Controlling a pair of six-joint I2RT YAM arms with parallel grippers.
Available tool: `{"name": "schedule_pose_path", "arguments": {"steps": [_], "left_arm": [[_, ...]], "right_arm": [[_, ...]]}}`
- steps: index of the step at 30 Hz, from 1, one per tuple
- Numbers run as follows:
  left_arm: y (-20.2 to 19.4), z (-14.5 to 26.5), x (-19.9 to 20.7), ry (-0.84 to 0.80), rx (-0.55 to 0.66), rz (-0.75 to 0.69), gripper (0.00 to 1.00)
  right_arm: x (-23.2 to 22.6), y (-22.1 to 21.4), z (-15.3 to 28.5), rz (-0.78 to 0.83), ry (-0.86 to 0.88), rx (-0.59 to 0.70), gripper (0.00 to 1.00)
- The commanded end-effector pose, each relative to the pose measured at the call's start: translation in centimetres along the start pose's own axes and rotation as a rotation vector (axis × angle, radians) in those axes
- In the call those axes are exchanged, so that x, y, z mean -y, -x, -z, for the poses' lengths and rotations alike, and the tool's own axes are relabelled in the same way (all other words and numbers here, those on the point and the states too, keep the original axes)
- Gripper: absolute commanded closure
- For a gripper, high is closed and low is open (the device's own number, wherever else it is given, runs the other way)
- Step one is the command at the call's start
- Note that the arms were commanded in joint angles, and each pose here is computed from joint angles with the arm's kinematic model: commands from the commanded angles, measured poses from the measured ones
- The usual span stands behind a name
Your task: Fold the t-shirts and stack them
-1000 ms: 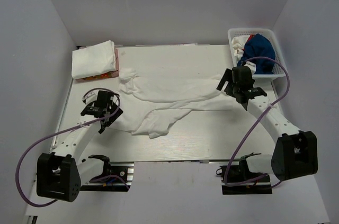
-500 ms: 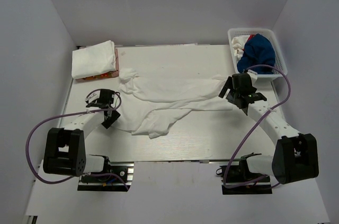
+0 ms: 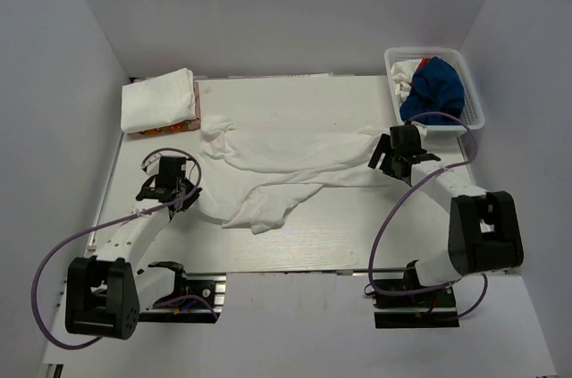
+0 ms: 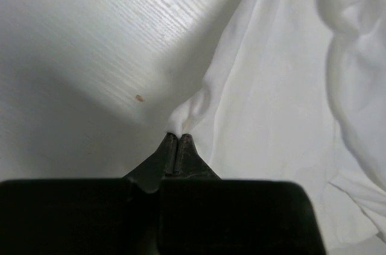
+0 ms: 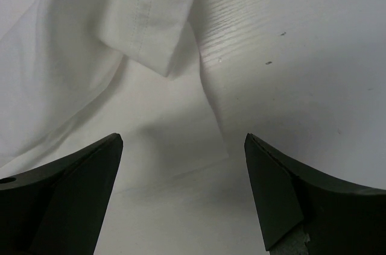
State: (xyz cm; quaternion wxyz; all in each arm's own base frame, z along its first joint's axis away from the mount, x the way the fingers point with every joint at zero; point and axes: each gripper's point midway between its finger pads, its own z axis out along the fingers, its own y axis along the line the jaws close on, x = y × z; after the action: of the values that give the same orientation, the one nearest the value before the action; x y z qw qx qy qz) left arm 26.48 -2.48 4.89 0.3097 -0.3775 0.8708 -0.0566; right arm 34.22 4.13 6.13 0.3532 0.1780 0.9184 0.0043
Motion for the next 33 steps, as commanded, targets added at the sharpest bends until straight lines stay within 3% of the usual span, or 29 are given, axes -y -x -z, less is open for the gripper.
{"name": "schedule_pose_path", "arguments": {"steps": [1,6,9,10,13,14,16,17,19,27,33], "left_arm": [[1.2,1.1,-0.1,-0.004,0.058,-0.001,1.00],[1.7,1.4,0.0,-0.006,0.072,-0.009,1.00],[2.0,1.5,0.4,-0.005,0.071,-0.009,1.00],[1.8,1.3,0.2,0.005,0.062,-0.012,1.00],[2.1,1.3,0.6,0.002,0.065,-0.011,1.00],[2.0,1.1,0.5,0.010,0.058,-0.013,1.00],[2.0,1.1,0.5,0.010,0.058,-0.013,1.00],[2.0,1.1,0.5,0.010,0.058,-0.013,1.00],[2.2,1.3,0.9,-0.003,0.057,-0.012,1.00],[5.4,4.4,4.3,-0.124,0.139,0.019,1.00],[13.0,11.6,9.0,-0.280,0.361,0.082,1.00]], "right_arm": [[-2.0,2.1,-1.5,0.044,0.076,0.055,0.13],[-1.2,1.6,-3.8,0.060,0.024,0.014,0.17],[-1.3,1.1,-4.2,0.064,0.027,-0.011,0.29],[-1.3,1.0,-4.1,0.068,0.032,-0.015,0.38],[-1.4,1.1,-3.5,0.060,0.046,-0.008,0.50],[-1.3,1.1,-3.4,0.059,0.042,-0.003,0.67],[-1.1,1.5,-3.1,0.048,0.034,0.009,0.79],[-1.1,1.5,-2.9,0.050,0.033,0.010,0.94],[-0.9,1.4,-2.7,0.054,0.026,0.001,1.00],[-1.4,4.8,0.1,0.085,0.045,0.105,1.00],[-5.0,13.6,9.9,0.101,0.284,0.447,1.00]]}}
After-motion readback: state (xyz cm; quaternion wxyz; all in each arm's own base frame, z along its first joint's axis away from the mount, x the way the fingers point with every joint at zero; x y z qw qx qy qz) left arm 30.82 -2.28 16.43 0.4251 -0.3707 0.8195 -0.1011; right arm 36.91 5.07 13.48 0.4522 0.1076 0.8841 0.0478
